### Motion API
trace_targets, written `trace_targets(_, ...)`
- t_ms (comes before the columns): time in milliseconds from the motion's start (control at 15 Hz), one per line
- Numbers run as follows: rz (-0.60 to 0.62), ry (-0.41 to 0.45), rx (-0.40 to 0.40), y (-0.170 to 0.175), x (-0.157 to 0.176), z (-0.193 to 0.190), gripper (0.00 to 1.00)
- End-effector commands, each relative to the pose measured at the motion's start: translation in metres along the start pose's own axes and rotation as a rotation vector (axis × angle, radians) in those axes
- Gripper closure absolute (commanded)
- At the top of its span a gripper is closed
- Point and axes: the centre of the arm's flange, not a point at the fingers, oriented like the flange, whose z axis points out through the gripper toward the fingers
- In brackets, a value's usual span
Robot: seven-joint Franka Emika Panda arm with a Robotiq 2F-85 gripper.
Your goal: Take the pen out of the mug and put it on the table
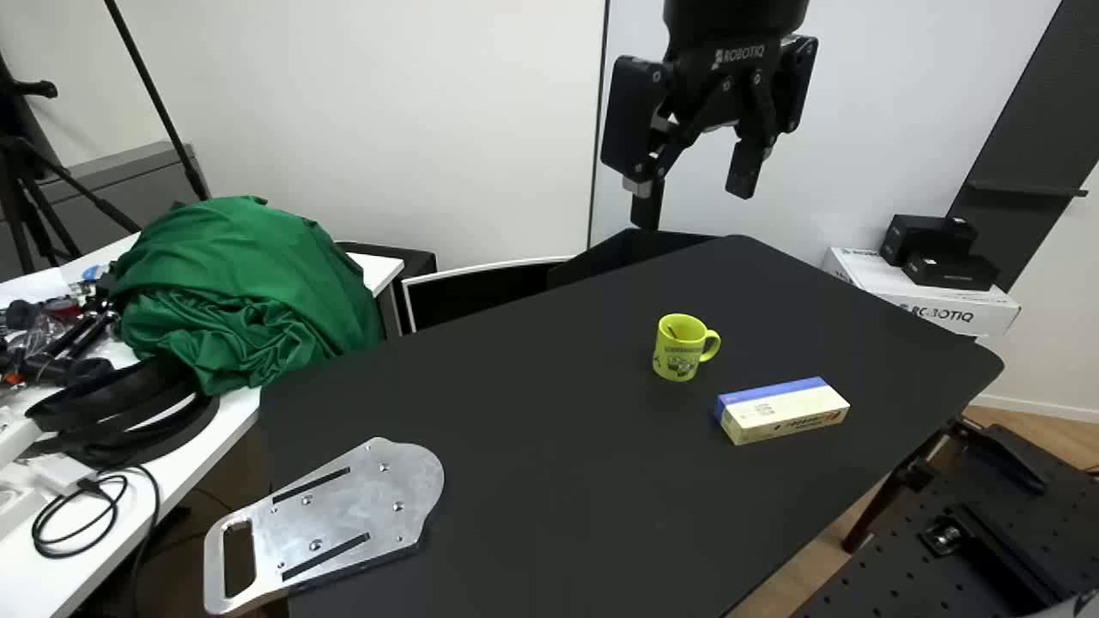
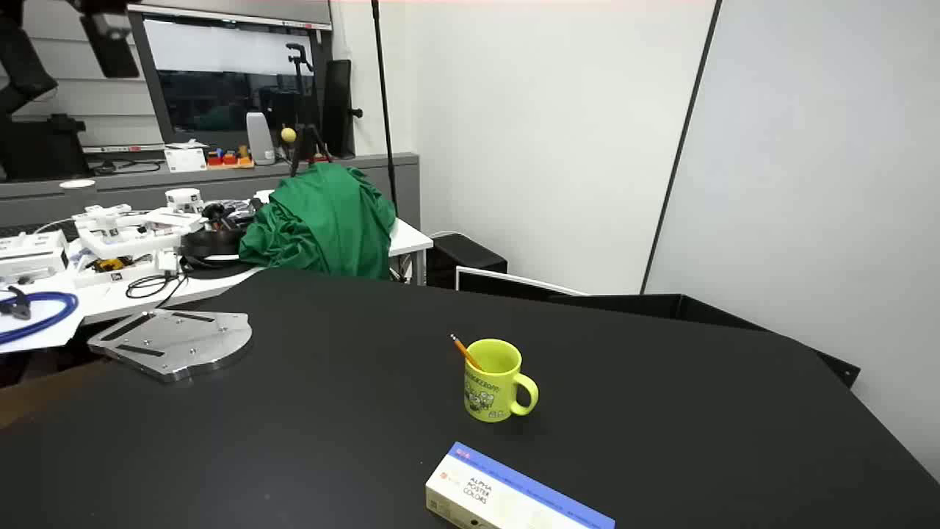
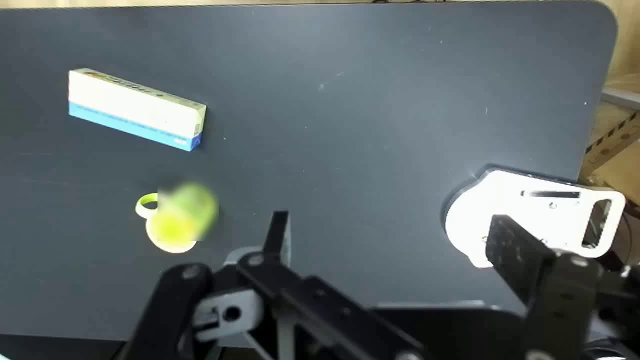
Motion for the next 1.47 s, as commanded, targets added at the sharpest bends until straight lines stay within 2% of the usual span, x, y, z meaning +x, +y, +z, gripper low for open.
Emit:
trace_targets(0, 0.000, 0.000, 0.000, 0.000, 0.000, 0.000, 0.00)
trace_targets(467, 0.000, 0.000, 0.000, 0.000, 0.000, 0.000, 0.00)
trace_targets(600, 0.017, 0.016, -0.016, 0.012, 0.010, -0.003, 0.00)
trace_targets(1067, 0.118, 0.031, -0.080, 0.096, 0.089, -0.004, 0.00)
trace_targets(1400, 0.206, -0.035, -0.061, 0.158, 0.160, 0.012, 0.00)
